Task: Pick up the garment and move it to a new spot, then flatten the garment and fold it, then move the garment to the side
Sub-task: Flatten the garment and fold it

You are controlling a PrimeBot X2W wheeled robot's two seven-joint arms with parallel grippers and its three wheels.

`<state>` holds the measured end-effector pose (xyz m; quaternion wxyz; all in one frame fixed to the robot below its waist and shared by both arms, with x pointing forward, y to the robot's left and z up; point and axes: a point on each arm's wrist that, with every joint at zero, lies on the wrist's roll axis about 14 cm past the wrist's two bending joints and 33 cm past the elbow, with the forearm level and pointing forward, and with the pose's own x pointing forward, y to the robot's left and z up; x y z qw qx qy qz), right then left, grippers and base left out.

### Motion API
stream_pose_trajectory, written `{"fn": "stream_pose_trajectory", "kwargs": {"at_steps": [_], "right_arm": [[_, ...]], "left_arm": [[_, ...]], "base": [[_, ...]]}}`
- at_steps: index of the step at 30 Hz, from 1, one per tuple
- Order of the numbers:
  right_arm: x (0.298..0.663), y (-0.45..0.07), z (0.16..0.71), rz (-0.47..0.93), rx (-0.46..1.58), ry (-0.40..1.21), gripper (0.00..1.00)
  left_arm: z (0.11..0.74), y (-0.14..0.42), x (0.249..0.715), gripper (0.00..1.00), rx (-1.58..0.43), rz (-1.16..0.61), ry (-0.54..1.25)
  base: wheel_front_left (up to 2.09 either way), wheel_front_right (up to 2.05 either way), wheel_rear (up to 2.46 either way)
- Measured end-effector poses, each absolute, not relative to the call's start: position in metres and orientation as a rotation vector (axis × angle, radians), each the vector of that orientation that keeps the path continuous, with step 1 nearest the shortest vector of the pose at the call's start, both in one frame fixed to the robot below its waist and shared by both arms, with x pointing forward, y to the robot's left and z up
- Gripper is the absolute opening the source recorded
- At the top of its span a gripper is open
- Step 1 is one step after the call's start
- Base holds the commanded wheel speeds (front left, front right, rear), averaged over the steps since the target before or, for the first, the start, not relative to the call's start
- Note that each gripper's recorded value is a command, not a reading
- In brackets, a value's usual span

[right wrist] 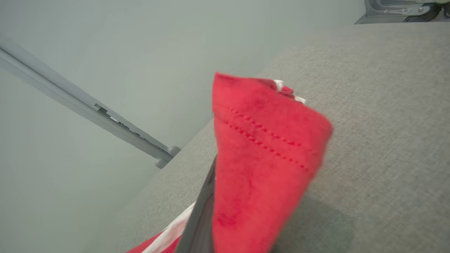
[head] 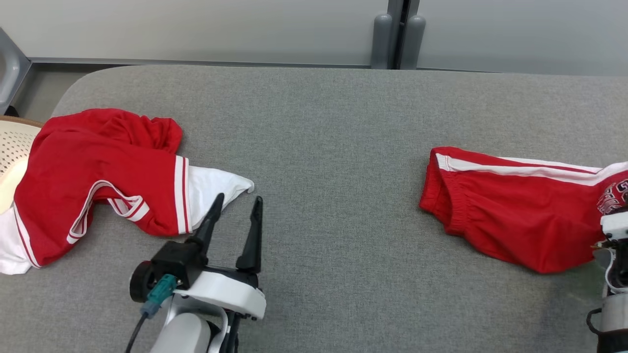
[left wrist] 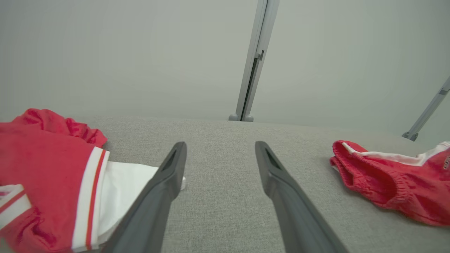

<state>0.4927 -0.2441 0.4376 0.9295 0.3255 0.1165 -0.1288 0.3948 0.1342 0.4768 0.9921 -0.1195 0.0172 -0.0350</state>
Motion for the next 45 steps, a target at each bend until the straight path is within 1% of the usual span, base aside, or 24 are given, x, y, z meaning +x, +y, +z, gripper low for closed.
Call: {"fn": "stream_pose_trajectory", "kwargs": {"at_steps": [5,8,15,22,23,24,25,34,36,37,38,42,45], "right_arm": [[0.503,-0.204,0.459,-0.134,0.692,0.194,0.0],[0.505,-0.166,0.473,-0.006,0.716,0.191,0.0],[0.485,-0.108,0.478,0.196,0.73,0.243,0.0],[0.464,-0.069,0.467,0.342,0.705,0.324,0.0],[0.461,-0.066,0.464,0.358,0.684,0.338,0.05],[0.459,-0.064,0.461,0.372,0.658,0.346,0.66],[0.457,-0.062,0.458,0.384,0.643,0.357,1.0],[0.434,-0.029,0.437,0.517,0.554,0.454,1.0],[0.426,-0.025,0.425,0.53,0.544,0.511,1.0],[0.418,-0.023,0.413,0.539,0.525,0.569,1.0],[0.415,-0.022,0.409,0.542,0.517,0.584,1.0],[0.419,-0.022,0.411,0.538,0.523,0.579,1.0],[0.427,-0.027,0.419,0.524,0.531,0.534,1.0]], "left_arm": [[0.491,0.161,0.398,1.0,-0.234,0.007,-0.014],[0.495,0.172,0.397,1.0,-0.226,0.039,-0.03],[0.497,0.187,0.387,1.0,-0.233,0.084,-0.041],[0.492,0.194,0.376,1.0,-0.24,0.11,-0.026],[0.491,0.195,0.376,1.0,-0.24,0.112,-0.025],[0.491,0.196,0.375,1.0,-0.239,0.115,-0.023],[0.49,0.196,0.374,1.0,-0.24,0.118,-0.022],[0.484,0.198,0.373,1.0,-0.246,0.127,-0.003],[0.483,0.197,0.374,1.0,-0.247,0.122,0.0],[0.483,0.195,0.374,1.0,-0.249,0.118,0.0],[0.483,0.194,0.374,1.0,-0.25,0.115,0.001],[0.483,0.19,0.376,1.0,-0.253,0.102,0.002],[0.483,0.186,0.379,1.0,-0.255,0.089,0.002]], "base": [[0.0,0.0,0.0],[0.0,0.0,0.0],[0.0,0.0,0.0],[0.0,0.0,0.0],[0.0,0.0,0.0],[0.0,0.0,0.0],[0.0,0.0,0.0],[0.0,0.0,0.0],[0.0,0.0,0.0],[0.0,0.0,0.0],[0.0,0.0,0.0],[0.0,0.0,0.0],[0.0,0.0,0.0]]}}
